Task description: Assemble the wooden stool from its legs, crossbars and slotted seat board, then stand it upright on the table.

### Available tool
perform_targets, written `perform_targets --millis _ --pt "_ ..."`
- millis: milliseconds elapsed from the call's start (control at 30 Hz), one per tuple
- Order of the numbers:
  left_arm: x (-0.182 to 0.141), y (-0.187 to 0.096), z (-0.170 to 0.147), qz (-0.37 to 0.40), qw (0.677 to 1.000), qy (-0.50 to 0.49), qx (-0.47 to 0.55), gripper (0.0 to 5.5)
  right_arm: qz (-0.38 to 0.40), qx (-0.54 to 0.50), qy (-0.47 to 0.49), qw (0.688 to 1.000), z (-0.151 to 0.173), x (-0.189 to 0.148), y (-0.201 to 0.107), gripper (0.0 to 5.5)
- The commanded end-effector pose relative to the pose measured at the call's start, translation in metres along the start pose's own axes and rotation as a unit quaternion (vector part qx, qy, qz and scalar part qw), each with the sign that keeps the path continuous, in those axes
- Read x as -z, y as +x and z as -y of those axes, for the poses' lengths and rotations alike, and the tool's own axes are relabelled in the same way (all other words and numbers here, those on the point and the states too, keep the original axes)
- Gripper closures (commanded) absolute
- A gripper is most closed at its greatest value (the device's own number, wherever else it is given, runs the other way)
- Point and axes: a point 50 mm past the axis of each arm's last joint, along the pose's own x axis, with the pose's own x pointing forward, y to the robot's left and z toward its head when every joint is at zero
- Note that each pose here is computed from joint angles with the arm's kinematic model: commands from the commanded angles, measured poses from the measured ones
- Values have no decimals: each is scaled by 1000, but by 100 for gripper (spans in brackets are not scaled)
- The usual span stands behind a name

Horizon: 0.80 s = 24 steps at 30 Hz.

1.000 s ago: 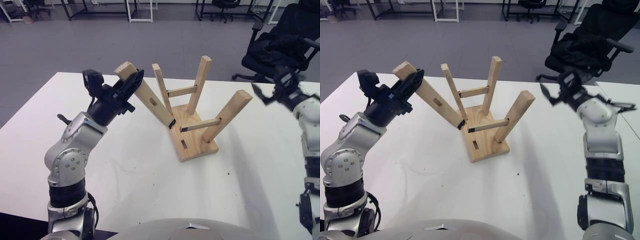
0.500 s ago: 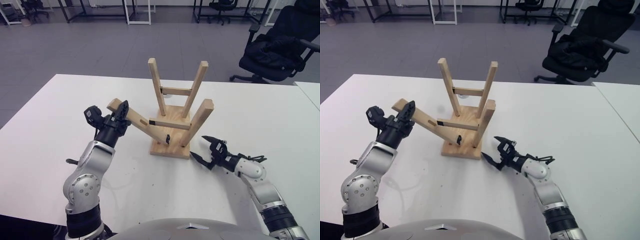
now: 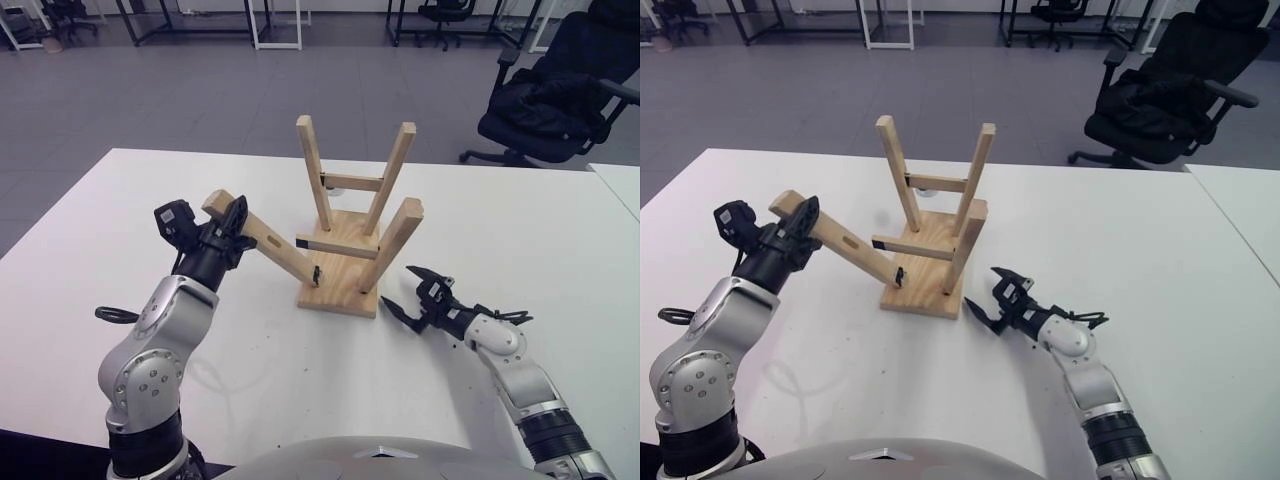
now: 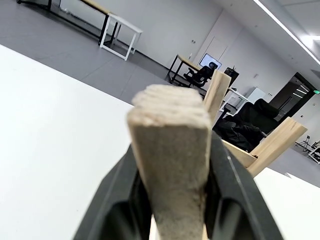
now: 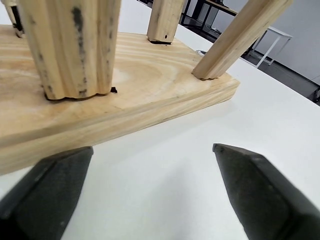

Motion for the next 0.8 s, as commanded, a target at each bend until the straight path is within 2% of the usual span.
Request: perform_targets --millis 33,200,367,467,600,667,800 --pt "5 0 -3 -31 998 45 -27 447 4 9 -14 1000 0 -5 5 102" --pt "18 1 3 -66 992 106 -23 447 21 27 10 999 1 -10 6 102" --pt "27 3 11 -72 988 137 -19 447 62 90 61 992 14 -25 -10 102" --pt "32 9 14 -71 986 148 -25 447 116 124 104 980 25 -48 -24 102" --pt "40 13 18 -69 984 159 -31 447 248 170 174 938 50 -98 -48 102" --pt "43 12 22 -67 982 175 -25 447 289 171 194 922 56 -123 -52 102" --pt "47 14 27 -63 975 212 -21 447 326 131 183 918 50 -167 -51 102"
